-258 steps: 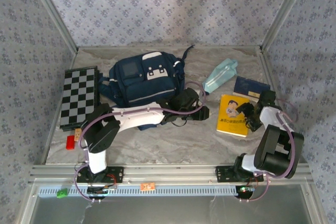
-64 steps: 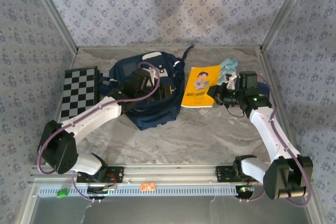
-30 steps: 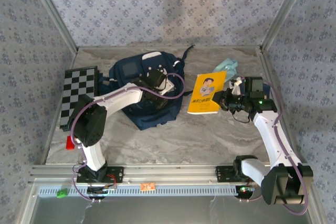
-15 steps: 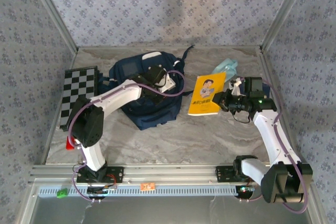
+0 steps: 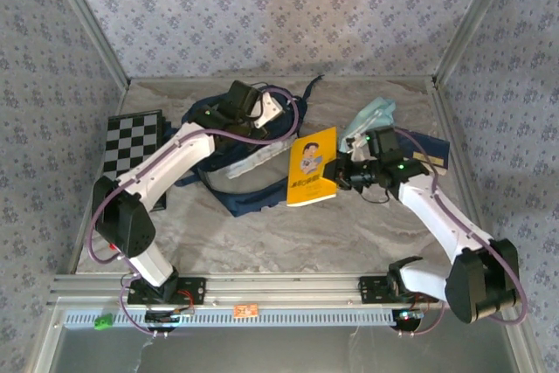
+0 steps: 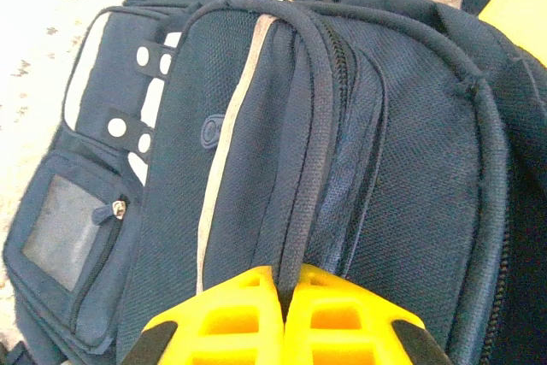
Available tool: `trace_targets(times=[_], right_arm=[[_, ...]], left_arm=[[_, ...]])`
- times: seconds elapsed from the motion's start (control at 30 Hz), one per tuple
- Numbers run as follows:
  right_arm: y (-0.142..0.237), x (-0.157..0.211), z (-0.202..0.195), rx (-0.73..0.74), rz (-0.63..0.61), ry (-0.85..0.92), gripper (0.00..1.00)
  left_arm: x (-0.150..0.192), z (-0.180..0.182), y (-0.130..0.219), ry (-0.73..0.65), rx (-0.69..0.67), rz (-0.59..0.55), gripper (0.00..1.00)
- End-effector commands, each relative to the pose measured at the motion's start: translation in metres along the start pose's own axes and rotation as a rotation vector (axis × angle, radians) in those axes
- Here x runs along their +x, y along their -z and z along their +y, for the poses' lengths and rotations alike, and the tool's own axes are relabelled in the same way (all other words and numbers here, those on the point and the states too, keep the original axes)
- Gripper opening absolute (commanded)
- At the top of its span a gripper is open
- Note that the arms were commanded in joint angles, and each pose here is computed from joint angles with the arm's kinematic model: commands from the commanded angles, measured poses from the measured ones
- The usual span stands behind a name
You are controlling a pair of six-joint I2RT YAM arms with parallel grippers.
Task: Pack books, pencil case, and school supplies into a backpack
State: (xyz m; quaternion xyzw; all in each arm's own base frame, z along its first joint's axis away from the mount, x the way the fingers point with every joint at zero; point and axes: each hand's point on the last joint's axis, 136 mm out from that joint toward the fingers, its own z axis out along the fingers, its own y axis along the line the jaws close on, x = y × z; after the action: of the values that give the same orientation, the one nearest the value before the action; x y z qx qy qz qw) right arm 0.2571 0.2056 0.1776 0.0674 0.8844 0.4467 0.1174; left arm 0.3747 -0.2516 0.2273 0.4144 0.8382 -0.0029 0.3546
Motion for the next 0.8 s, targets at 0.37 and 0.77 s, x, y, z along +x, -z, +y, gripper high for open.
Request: trace_targets(times=[0.37, 0.77], right_arm=[[-0.115, -0.053, 0.077, -0.146, -0.085, 0.183, 0.01], [-0.191, -0.109, 0.044, -0.139, -0.178, 0.111, 0.17]], left_arm=[[-0.059, 0.025, 0.069, 0.024, -0.038, -0.256, 0.00], [-0.057, 0.022, 0.067, 0.031, -0.007, -0.265, 0.00]])
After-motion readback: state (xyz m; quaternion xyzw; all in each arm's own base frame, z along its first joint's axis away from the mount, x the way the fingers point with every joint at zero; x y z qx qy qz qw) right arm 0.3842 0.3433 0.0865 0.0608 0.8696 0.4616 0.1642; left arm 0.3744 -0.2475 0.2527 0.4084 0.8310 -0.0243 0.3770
